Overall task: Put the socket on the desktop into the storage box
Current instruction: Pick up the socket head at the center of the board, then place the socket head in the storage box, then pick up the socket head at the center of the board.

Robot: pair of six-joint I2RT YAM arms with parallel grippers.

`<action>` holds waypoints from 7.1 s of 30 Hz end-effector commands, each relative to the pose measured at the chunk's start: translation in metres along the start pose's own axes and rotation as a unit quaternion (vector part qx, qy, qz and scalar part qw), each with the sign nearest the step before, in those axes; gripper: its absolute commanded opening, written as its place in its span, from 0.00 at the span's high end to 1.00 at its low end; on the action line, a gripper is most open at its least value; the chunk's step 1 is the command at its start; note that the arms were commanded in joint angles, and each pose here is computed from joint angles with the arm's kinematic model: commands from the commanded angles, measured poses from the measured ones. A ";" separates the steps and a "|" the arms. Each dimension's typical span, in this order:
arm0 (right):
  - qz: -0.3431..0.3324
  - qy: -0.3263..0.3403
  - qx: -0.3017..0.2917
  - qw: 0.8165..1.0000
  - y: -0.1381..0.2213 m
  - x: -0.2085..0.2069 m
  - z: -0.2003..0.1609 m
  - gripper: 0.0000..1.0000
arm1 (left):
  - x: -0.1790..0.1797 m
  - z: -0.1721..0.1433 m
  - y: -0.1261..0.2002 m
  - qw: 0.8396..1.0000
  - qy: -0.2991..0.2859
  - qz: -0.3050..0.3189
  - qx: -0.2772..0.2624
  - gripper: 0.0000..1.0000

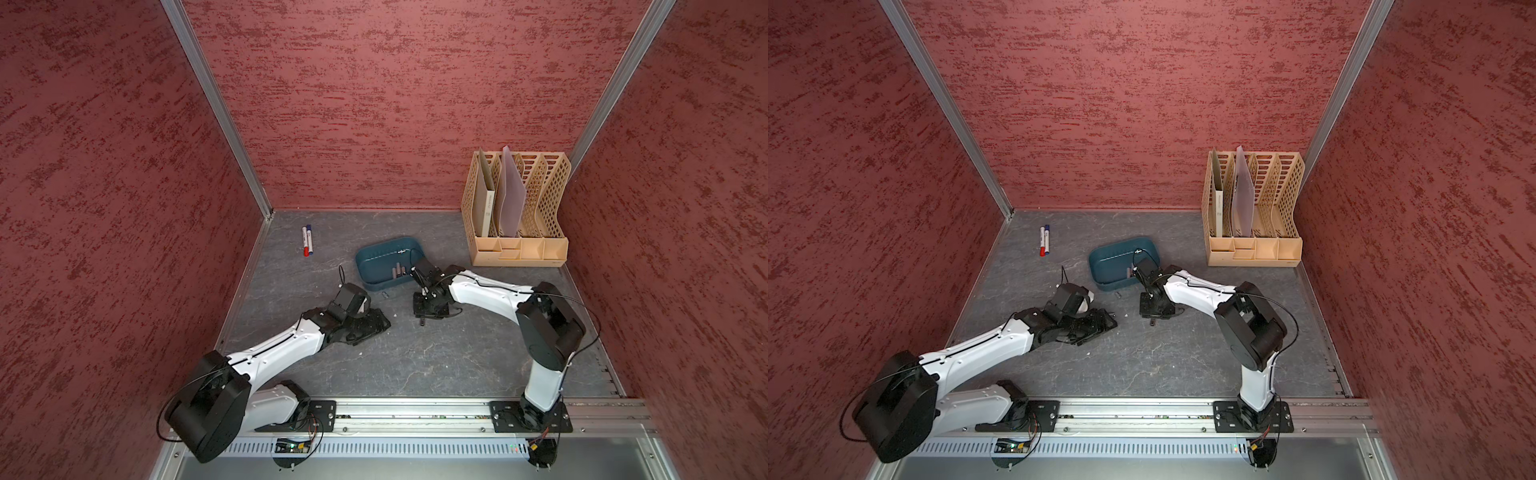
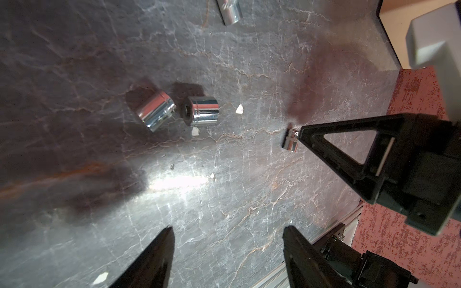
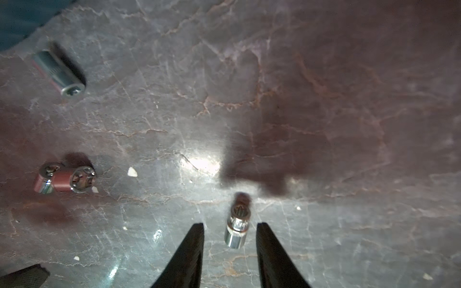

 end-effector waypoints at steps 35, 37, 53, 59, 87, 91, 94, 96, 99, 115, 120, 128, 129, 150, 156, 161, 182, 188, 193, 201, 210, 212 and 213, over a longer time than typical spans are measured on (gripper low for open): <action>-0.034 0.009 0.004 0.999 -0.007 -0.003 -0.008 0.84 | 0.003 0.002 0.000 1.000 0.002 0.003 -0.008 0.29; -0.031 0.012 -0.001 0.999 -0.002 -0.001 -0.006 0.84 | 0.002 0.003 0.001 1.000 0.004 -0.001 -0.009 0.29; 0.006 0.057 -0.054 0.997 0.042 0.046 0.047 0.84 | -0.004 0.048 0.037 0.998 0.031 -0.028 -0.056 0.28; 0.014 0.068 -0.075 0.995 0.057 0.063 0.083 0.84 | -0.004 0.068 0.050 0.996 0.041 -0.030 -0.074 0.28; 0.093 -0.010 -0.071 0.993 0.013 0.070 0.197 0.83 | 0.009 0.087 0.051 0.993 0.076 -0.026 -0.082 0.28; 0.114 -0.018 -0.068 0.991 0.004 0.074 0.204 0.82 | 0.014 0.084 0.049 0.993 0.079 -0.023 -0.080 0.28; 0.119 -0.024 -0.063 0.991 -0.002 0.075 0.206 0.82 | 0.017 0.082 0.046 0.994 0.081 -0.020 -0.076 0.28; 0.119 -0.026 -0.061 0.991 -0.005 0.074 0.207 0.82 | 0.019 0.080 0.045 0.994 0.083 -0.019 -0.074 0.28; 0.115 -0.030 -0.059 0.991 -0.010 0.072 0.207 0.82 | 0.022 0.077 0.045 0.994 0.084 -0.016 -0.073 0.28; 0.099 -0.043 -0.056 0.993 -0.013 0.062 0.212 0.70 | 0.028 0.071 0.043 0.994 0.086 -0.007 -0.067 0.28; 0.099 -0.041 -0.059 0.992 -0.007 0.062 0.212 0.63 | 0.029 0.070 0.043 0.994 0.086 -0.008 -0.066 0.28; 0.105 -0.031 -0.078 0.991 0.019 0.067 0.213 0.64 | 0.030 0.068 0.043 0.995 0.083 -0.004 -0.062 0.28; 0.107 -0.029 -0.081 0.991 0.024 0.068 0.213 0.64 | 0.030 0.068 0.043 0.995 0.081 -0.003 -0.062 0.28; 0.152 0.012 -0.114 0.982 0.096 0.057 0.127 0.64 | 0.016 0.064 0.025 0.998 0.031 0.046 -0.034 0.33; 0.158 0.018 -0.110 0.981 0.099 0.042 0.086 0.64 | 0.013 0.063 0.016 0.997 0.011 0.079 -0.018 0.35; 0.152 0.014 -0.108 0.982 0.097 0.026 0.055 0.64 | 0.008 0.063 0.009 0.995 -0.005 0.096 -0.011 0.36; 0.148 -0.025 -0.109 0.983 0.087 -0.017 -0.003 0.64 | -0.014 0.058 -0.036 0.980 -0.063 0.186 0.018 0.51; 0.153 -0.033 -0.108 0.982 0.084 -0.020 -0.009 0.64 | -0.012 0.059 -0.037 0.974 -0.069 0.215 0.014 0.57; 0.155 -0.033 -0.106 0.982 0.082 -0.020 -0.009 0.64 | -0.008 0.060 -0.039 0.969 -0.071 0.236 0.011 0.56; 0.156 -0.034 -0.103 0.982 0.080 -0.019 -0.009 0.64 | -0.003 0.060 -0.044 0.965 -0.069 0.254 0.010 0.54; 0.155 -0.035 -0.103 0.982 0.080 -0.019 -0.009 0.64 | -0.001 0.061 -0.052 0.964 -0.071 0.257 0.014 0.54; 0.153 -0.036 -0.102 0.982 0.079 -0.020 -0.009 0.64 | -0.002 0.061 -0.054 0.964 -0.071 0.255 0.016 0.57; 0.153 -0.036 -0.102 0.982 0.079 -0.020 -0.009 0.64 | -0.002 0.061 -0.054 0.965 -0.071 0.254 0.016 0.57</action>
Point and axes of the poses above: each gripper's point midway between its finger pads, its own y axis back along the fingers, its own x axis along the line the jaws close on, z = x × y, the point moved 1 cm from there along y, back along the fingers, and after that the axes turned 2 degrees about y, right-handed, at the moved point
